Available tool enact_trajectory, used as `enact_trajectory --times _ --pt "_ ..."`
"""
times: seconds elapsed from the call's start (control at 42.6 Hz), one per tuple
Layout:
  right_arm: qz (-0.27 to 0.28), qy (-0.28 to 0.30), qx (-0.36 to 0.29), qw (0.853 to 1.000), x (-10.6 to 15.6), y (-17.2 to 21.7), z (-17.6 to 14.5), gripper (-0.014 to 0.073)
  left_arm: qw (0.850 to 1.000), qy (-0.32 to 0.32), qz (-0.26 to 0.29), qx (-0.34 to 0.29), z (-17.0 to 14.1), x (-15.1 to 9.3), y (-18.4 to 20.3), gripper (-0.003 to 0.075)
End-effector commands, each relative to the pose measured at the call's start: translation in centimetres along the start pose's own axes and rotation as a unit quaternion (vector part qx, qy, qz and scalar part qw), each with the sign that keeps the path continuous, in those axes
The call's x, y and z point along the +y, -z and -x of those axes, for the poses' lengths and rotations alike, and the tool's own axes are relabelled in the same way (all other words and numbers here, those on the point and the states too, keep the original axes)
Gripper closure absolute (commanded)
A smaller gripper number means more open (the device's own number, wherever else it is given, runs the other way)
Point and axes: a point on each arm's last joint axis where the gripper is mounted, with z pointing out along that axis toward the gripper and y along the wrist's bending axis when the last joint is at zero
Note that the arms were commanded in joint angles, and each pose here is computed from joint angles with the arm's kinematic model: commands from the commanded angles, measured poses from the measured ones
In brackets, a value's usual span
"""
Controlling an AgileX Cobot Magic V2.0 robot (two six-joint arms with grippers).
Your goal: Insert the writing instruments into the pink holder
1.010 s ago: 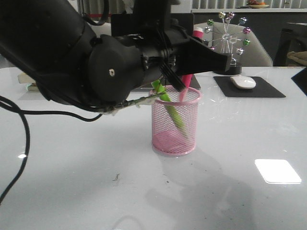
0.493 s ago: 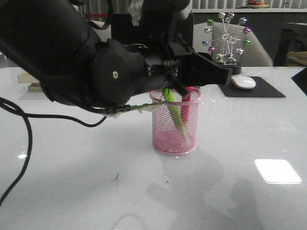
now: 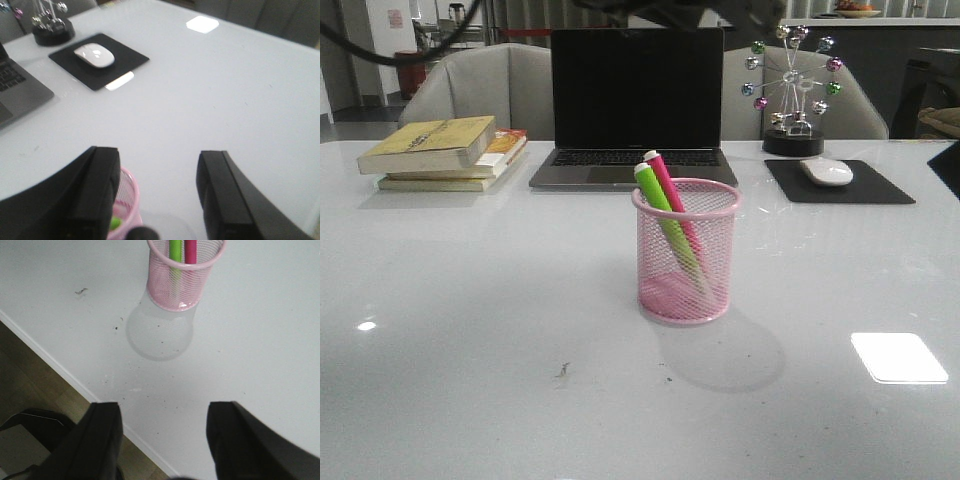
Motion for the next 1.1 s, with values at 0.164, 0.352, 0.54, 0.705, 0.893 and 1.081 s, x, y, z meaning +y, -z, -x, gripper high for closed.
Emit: enact_trajectory --times 0.164,0.352,0.54,0.705,0.893,1.081 --pt "-0.009 0.007 -0.045 0.999 -0.2 0.7 1.3 0.0106 0.996 -0.007 0.012 0.083 1.0 2.1 8.1 0.0304" --pt "-0.009 0.007 -0.045 0.999 -0.2 0.7 1.3 0.0106 0.979 0.063 0.085 0.173 -0.7 4.8 11.6 0.0304" --pt "-0.009 0.007 -0.046 0.999 -0.2 0.7 1.3 0.0106 0.960 0.092 0.153 0.216 -3.3 5.4 14.1 0.0304" --pt "-0.009 0.007 -0.047 0.999 -0.2 0.7 1.3 0.0106 0.963 0.103 0.160 0.191 -5.0 4.5 16.2 0.0304" --pt "-0.007 0.004 -0.052 0.999 -0.2 0.7 1.4 0.0106 0.972 0.116 0.165 0.118 -6.6 3.5 18.3 0.0304" --pt "-0.007 0.002 -0.063 0.998 -0.2 0.7 1.6 0.0144 0.977 0.097 0.172 0.076 -7.4 3.2 19.2 0.0307"
